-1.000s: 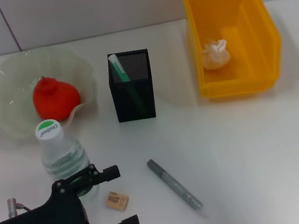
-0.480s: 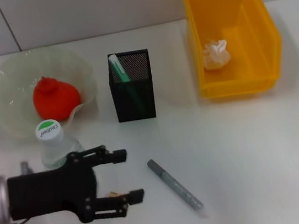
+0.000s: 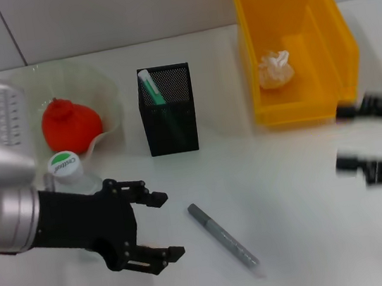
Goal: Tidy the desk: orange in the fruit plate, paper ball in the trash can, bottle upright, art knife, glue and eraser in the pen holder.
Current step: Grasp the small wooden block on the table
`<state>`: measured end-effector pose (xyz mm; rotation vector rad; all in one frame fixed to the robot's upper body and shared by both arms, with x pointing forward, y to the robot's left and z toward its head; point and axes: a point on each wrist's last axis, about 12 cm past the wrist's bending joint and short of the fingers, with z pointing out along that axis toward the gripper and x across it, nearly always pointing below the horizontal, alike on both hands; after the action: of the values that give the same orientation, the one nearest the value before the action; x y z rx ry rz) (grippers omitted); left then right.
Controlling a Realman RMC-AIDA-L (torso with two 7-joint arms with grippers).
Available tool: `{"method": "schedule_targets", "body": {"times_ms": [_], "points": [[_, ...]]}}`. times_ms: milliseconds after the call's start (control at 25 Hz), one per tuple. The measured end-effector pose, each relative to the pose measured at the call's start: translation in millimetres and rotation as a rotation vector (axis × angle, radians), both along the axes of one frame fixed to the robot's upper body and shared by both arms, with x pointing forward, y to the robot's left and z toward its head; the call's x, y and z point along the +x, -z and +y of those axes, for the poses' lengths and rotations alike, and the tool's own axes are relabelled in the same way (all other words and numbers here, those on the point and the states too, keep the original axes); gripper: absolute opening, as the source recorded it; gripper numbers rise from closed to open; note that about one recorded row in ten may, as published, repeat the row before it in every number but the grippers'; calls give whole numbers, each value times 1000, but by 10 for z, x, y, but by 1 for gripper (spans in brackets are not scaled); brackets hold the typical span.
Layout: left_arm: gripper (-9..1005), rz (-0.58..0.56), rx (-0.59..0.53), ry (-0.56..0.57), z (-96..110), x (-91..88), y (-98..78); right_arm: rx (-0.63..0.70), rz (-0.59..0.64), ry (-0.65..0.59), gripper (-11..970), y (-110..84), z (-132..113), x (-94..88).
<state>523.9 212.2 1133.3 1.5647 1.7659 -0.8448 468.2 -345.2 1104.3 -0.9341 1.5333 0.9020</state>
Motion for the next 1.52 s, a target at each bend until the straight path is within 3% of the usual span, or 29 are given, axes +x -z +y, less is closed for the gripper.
{"method": "schedule_targets", "body": {"times_ms": [80,160,240,400,480,600,760,800,960,1040,1240,1280,1520], "points": [[841,-29,121,45,-171,52,-115,-62,89,-63,788,140,37,-16],[841,-29,121,45,-171,52,-115,-79,116,-80,788,194,57,-12],[842,-33,213,93,-354,83,-140,-104,151,-92,788,282,92,-4],[842,-39,275,111,-454,102,-161,-129,172,-83,788,379,133,3],[842,-86,385,166,-637,87,-199,-133,173,-84,788,397,141,-4],[841,-140,420,218,-736,34,-237,-138,177,-90,788,412,149,-13],[841,-191,457,244,-766,-2,-256,-140,180,-92,788,417,150,-17],[841,-239,510,254,-791,-29,-268,-140,181,-93,788,419,152,-18],[842,-243,517,255,-802,-43,-271,-139,183,-95,788,424,162,-20],[842,-291,514,259,-820,-180,-327,-137,184,-96,788,428,173,-23],[841,-312,503,256,-811,-234,-368,-135,185,-94,788,438,180,-37],[841,-334,492,261,-805,-342,-407,-135,185,-94,788,439,181,-39],[841,-279,546,205,-806,-426,-356,-133,179,-85,788,453,174,-52]]}}
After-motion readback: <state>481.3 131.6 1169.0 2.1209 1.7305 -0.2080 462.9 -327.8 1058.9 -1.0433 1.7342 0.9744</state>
